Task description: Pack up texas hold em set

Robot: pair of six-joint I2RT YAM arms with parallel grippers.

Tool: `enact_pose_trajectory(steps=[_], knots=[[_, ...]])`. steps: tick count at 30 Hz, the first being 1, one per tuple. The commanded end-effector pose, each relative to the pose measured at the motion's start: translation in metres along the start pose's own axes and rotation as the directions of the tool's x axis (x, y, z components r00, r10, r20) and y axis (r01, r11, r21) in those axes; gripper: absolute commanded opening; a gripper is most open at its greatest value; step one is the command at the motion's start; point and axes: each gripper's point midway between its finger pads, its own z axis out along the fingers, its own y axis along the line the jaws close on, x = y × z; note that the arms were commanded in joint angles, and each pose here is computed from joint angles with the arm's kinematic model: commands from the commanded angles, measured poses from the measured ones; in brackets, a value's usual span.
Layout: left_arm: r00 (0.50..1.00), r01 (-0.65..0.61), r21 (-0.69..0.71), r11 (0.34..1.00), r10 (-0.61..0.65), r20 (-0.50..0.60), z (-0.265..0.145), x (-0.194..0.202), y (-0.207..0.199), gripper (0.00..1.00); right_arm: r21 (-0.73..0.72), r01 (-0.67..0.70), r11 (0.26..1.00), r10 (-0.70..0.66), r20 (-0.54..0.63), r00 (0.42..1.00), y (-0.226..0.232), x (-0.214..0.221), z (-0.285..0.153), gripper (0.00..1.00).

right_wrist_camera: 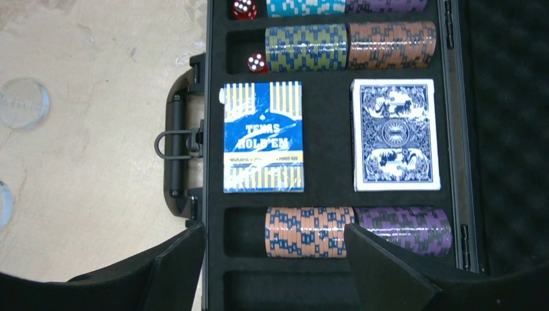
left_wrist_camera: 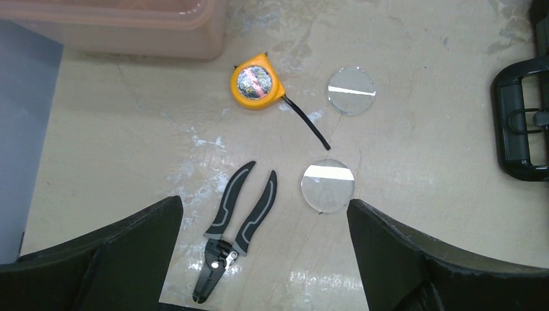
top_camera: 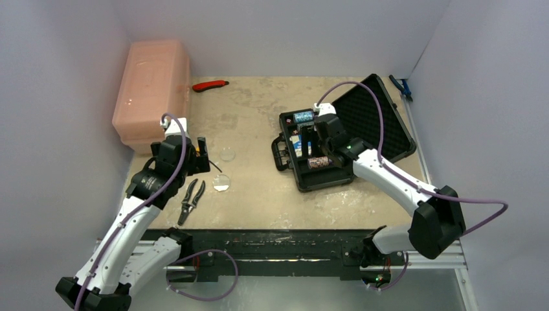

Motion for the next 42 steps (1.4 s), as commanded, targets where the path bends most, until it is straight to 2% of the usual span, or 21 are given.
enact_pose_trajectory(steps=[1,6,18,22,24,42], knots=[[0.991,0.096,0.019,0.995,-0.094,-0.097,0.004,0.019,-0.012,1.0,0.007,-0.013,1.0,0.012,0.092,0.996,-0.004,-0.014,-0.008,0.84],[0.962,0.139,-0.011,0.99,-0.137,-0.235,0.016,0.056,-0.02,1.0,-0.032,-0.043,0.999,0.047,0.11,0.993,0.002,-0.018,-0.016,0.88],[0.906,0.182,-0.114,0.977,-0.212,-0.367,0.034,0.106,-0.019,1.0,-0.088,-0.057,0.995,0.065,0.089,0.994,0.012,-0.011,-0.012,0.91],[0.893,0.18,-0.123,0.976,-0.214,-0.395,0.039,0.115,-0.022,1.0,-0.106,-0.059,0.993,0.067,0.074,0.995,0.017,-0.009,-0.008,0.92],[0.887,0.184,-0.128,0.975,-0.221,-0.405,0.041,0.118,-0.023,1.0,-0.114,-0.059,0.992,0.067,0.061,0.996,0.019,-0.006,-0.005,0.99],[0.848,0.196,-0.148,0.969,-0.243,-0.471,0.067,0.146,-0.037,1.0,-0.104,-0.051,0.993,0.055,0.03,0.998,0.016,0.006,-0.001,0.99]])
